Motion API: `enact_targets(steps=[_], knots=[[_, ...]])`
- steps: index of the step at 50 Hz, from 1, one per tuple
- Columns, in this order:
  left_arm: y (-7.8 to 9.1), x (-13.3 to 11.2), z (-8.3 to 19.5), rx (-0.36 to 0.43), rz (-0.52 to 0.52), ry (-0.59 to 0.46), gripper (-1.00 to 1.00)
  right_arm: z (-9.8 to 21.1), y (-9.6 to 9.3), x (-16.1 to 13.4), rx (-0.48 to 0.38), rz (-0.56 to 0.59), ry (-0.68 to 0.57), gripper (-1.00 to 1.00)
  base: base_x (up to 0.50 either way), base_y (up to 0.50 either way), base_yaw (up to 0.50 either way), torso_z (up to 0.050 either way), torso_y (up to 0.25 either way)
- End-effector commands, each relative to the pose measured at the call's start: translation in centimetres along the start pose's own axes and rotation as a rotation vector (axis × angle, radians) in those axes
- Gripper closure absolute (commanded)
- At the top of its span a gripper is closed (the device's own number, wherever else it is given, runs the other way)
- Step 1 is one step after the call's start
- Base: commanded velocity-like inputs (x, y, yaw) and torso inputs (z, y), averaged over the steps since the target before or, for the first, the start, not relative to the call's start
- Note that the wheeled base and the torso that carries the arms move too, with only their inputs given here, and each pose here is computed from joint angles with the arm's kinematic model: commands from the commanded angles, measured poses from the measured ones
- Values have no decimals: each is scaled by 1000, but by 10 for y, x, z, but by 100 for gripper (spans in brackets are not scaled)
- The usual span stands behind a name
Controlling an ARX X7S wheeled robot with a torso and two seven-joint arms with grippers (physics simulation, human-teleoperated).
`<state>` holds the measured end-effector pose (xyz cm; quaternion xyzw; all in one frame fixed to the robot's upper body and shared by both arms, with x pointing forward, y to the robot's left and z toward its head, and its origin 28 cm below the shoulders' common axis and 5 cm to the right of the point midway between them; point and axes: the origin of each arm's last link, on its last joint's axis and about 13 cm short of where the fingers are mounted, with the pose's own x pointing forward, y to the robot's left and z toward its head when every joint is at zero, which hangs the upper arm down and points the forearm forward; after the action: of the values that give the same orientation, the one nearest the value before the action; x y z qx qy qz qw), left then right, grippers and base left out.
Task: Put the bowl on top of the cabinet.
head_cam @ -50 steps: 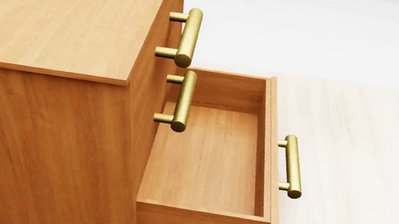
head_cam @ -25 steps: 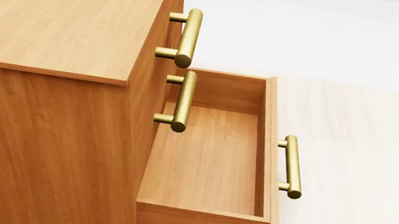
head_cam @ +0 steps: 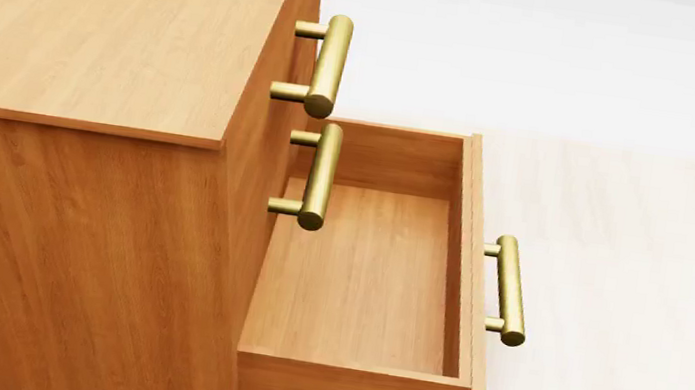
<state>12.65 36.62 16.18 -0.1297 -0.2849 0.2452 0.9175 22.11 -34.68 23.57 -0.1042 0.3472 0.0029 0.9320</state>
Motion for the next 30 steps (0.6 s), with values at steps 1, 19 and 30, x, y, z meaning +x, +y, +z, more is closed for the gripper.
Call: enact_targets(steps=[1, 19, 30], knots=[[0, 0, 0, -1, -2, 1, -100, 57, -3, -31, -138, -5, -122, 100, 0, 0, 0, 0, 0], [1, 0, 0, -4, 3, -2, -100, 134, 24, -33, -392, 88, -188, 100, 0, 0, 0, 0, 0], [0, 0, 1, -7, 4, -4, -100, 176, 48, -32, -572, 149, -215, 100, 0, 0, 0, 0, 0]])
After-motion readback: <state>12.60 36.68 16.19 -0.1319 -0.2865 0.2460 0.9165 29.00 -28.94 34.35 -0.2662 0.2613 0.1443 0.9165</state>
